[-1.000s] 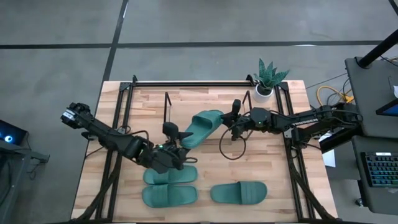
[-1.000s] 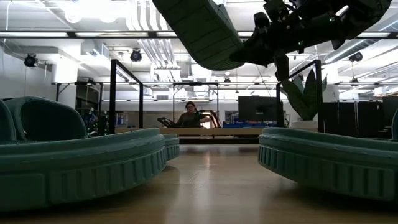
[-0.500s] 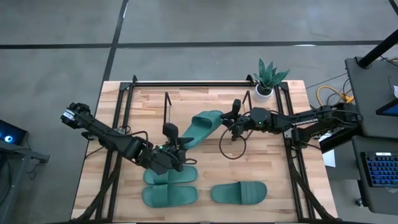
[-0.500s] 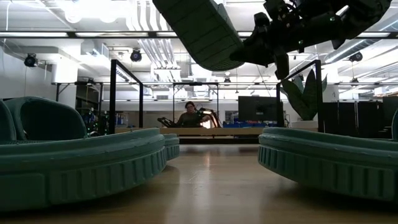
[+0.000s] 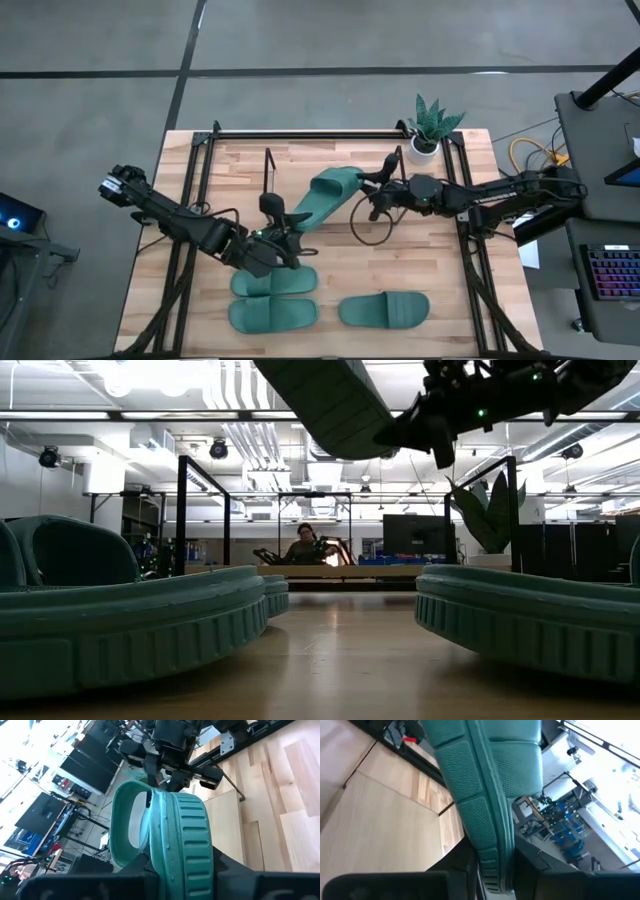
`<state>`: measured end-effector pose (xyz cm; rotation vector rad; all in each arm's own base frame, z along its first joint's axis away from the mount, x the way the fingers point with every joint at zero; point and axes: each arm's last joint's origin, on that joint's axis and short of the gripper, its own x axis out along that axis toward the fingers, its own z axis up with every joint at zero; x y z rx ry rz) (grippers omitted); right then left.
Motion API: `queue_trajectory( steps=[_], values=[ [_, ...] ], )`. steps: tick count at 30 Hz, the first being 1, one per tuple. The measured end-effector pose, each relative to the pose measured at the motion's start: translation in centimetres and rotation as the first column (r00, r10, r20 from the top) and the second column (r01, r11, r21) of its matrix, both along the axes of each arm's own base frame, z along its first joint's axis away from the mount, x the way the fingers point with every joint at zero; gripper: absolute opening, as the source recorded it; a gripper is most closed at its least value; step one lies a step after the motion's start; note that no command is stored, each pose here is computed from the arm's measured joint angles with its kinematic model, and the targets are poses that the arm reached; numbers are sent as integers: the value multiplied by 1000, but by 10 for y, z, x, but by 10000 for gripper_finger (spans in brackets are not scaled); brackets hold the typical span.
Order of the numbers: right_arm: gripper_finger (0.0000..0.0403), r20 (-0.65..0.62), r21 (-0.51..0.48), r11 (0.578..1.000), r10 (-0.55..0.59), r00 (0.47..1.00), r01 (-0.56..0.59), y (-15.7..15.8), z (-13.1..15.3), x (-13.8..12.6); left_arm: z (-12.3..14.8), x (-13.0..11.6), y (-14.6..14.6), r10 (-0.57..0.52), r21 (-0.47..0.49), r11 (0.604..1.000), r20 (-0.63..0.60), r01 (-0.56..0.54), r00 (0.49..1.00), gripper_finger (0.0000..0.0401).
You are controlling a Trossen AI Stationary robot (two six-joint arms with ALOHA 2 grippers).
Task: Pick and place slides into the shelf
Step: Put the green slipper on the shelf
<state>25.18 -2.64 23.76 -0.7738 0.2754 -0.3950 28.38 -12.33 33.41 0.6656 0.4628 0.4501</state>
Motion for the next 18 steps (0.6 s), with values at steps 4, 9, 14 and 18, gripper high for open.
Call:
queue_trajectory(
  steps=[4, 9, 14, 18],
  values=[
    [79, 2, 3, 1000, 20, 1000, -20, 5, 2, -2, 1, -1, -1, 2, 0, 1000, 4, -2, 1000, 39],
    [79, -20, -13, 999, 42, 999, -42, 10, 0, -2, 9, -4, -2, -5, -3, 1000, 17, 5, 1000, 39],
    [94, -18, -10, 999, 41, 999, -41, 10, 1, -2, 12, -4, -4, -11, 14, 1000, 13, 11, 1000, 39],
    [132, -25, -7, 1000, -2, 1000, 2, 8, -1, -3, 12, -5, -4, -6, 22, 1000, 9, 6, 1000, 39]
  ],
)
